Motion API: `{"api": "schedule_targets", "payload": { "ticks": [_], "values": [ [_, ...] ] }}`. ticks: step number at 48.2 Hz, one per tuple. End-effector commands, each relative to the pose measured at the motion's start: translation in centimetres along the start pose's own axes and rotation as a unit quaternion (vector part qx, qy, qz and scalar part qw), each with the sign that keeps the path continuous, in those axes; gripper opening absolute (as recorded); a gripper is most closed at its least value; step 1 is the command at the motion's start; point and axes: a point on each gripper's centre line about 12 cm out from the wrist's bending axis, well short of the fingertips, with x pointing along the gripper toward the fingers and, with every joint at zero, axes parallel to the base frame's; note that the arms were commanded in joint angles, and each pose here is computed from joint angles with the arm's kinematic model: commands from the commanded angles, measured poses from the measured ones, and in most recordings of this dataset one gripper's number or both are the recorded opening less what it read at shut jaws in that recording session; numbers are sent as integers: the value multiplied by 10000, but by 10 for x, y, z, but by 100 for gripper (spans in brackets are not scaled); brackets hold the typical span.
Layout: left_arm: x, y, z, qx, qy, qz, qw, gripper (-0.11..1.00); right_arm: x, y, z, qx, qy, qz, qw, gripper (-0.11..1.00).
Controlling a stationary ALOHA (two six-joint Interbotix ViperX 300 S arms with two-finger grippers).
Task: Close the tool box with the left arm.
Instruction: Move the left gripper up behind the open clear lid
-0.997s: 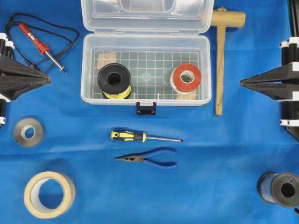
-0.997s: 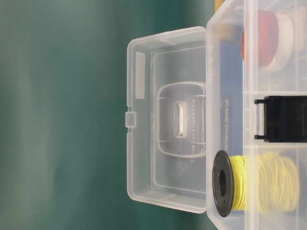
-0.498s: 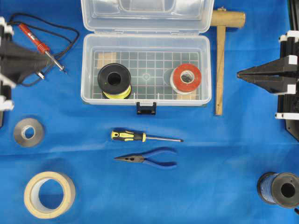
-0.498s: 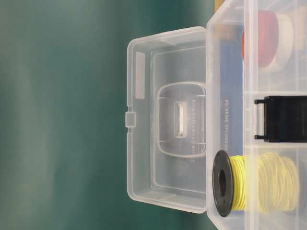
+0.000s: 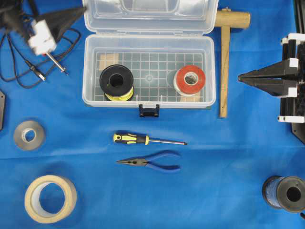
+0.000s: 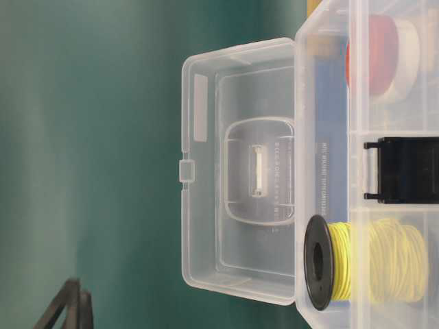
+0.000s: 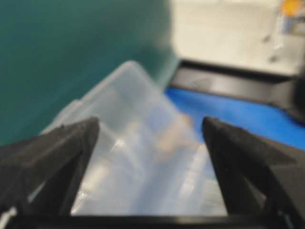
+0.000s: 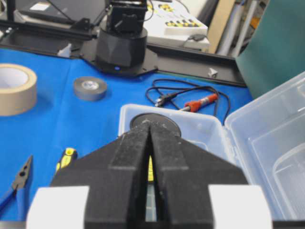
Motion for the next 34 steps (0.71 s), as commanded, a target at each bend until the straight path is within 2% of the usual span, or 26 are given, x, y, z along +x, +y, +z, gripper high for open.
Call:
{"api": "schedule_targets", "payload": {
  "ticks": [1,5,10,17,25,34],
  "values": [
    [24,19,7,142,25,300,9994,92,3,0,7,-23,-69,-5,10000,0],
    [47,32,2,240,273,450,9983,92,3,0,6,-23,-38,3,10000,0],
    [73,46,-3,262,617,567,9961,93,3,0,5,-23,8,3,10000,0],
    [106,62,-13,526,1129,636,9902,93,3,0,3,-15,61,-4,10000,0],
    [134,81,-32,465,1763,702,9807,93,4,0,1,-15,115,-3,9999,0],
    [153,87,-57,394,2484,622,9658,93,5,0,-1,-15,153,5,9999,0]
  ]
}}
